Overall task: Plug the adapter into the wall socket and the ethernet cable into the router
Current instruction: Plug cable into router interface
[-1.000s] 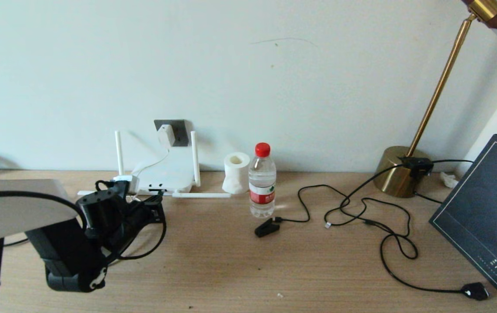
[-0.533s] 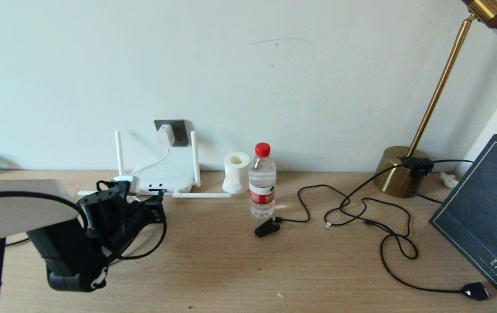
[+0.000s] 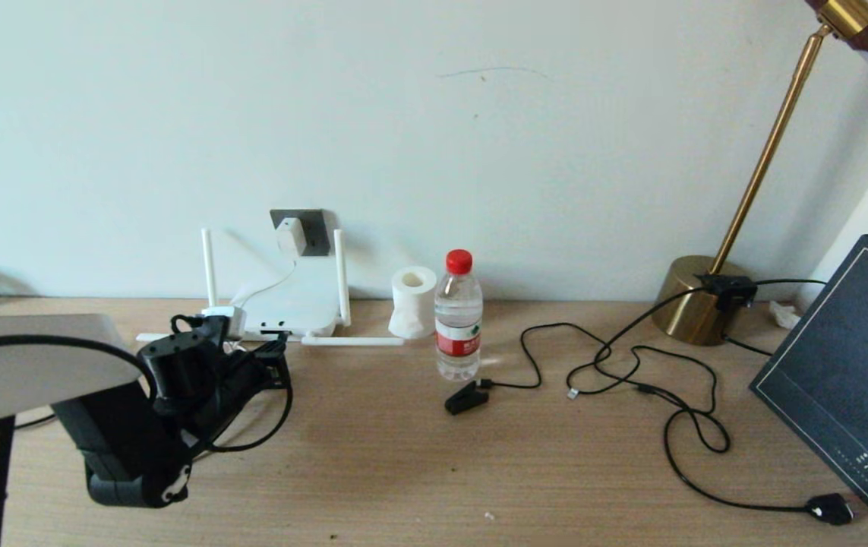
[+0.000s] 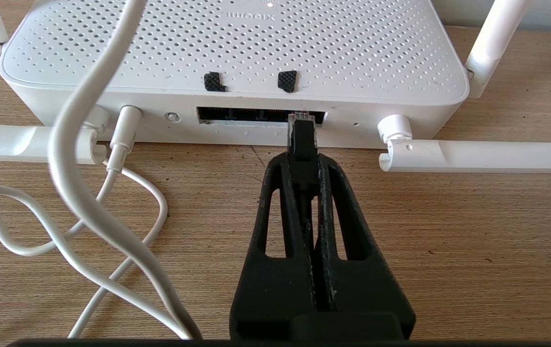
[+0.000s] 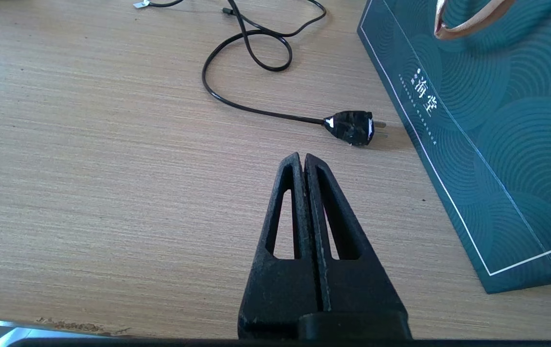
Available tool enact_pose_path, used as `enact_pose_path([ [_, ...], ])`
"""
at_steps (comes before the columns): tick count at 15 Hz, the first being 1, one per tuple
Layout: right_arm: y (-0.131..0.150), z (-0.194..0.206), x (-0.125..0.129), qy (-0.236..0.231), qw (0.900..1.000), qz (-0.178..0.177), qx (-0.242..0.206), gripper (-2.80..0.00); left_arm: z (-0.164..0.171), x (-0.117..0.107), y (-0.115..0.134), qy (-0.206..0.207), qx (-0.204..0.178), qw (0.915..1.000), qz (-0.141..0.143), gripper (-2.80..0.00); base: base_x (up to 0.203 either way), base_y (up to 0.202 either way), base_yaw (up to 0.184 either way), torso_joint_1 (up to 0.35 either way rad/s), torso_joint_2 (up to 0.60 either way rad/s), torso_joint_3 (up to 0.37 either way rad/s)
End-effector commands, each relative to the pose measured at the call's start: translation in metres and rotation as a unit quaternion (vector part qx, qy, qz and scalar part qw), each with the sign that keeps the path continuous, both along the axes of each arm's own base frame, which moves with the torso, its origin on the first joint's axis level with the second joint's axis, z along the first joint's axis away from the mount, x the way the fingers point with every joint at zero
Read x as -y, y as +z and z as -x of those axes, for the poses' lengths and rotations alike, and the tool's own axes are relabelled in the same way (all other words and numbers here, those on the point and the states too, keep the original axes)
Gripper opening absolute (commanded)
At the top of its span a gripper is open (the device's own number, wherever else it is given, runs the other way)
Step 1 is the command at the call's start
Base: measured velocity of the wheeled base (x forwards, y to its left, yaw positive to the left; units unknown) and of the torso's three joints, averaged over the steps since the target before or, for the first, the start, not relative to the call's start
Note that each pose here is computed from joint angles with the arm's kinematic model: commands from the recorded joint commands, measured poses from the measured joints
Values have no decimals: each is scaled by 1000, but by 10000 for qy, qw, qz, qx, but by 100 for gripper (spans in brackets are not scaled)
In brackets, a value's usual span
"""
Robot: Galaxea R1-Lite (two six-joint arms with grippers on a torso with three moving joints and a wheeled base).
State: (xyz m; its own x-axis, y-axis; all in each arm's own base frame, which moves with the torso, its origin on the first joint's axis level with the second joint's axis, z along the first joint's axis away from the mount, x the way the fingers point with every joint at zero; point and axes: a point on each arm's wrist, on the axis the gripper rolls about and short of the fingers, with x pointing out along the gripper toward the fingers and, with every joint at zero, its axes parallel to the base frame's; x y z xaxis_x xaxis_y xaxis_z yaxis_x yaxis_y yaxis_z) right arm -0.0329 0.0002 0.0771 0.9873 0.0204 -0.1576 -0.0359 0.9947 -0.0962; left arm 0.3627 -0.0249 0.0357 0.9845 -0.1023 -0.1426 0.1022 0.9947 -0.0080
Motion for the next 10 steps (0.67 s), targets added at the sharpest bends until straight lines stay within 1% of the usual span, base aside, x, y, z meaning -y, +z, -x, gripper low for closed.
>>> enact_pose_path([
  [1,0,0,0,6,10000,5,-14,-280,-1,0,0,2,44,10000,4,-280,0,0,0,0,0,0],
  [10,0,0,0,1,10000,6,-14,-280,-1,1,2,-5,66,10000,6,-280,0,0,0,0,0,0],
])
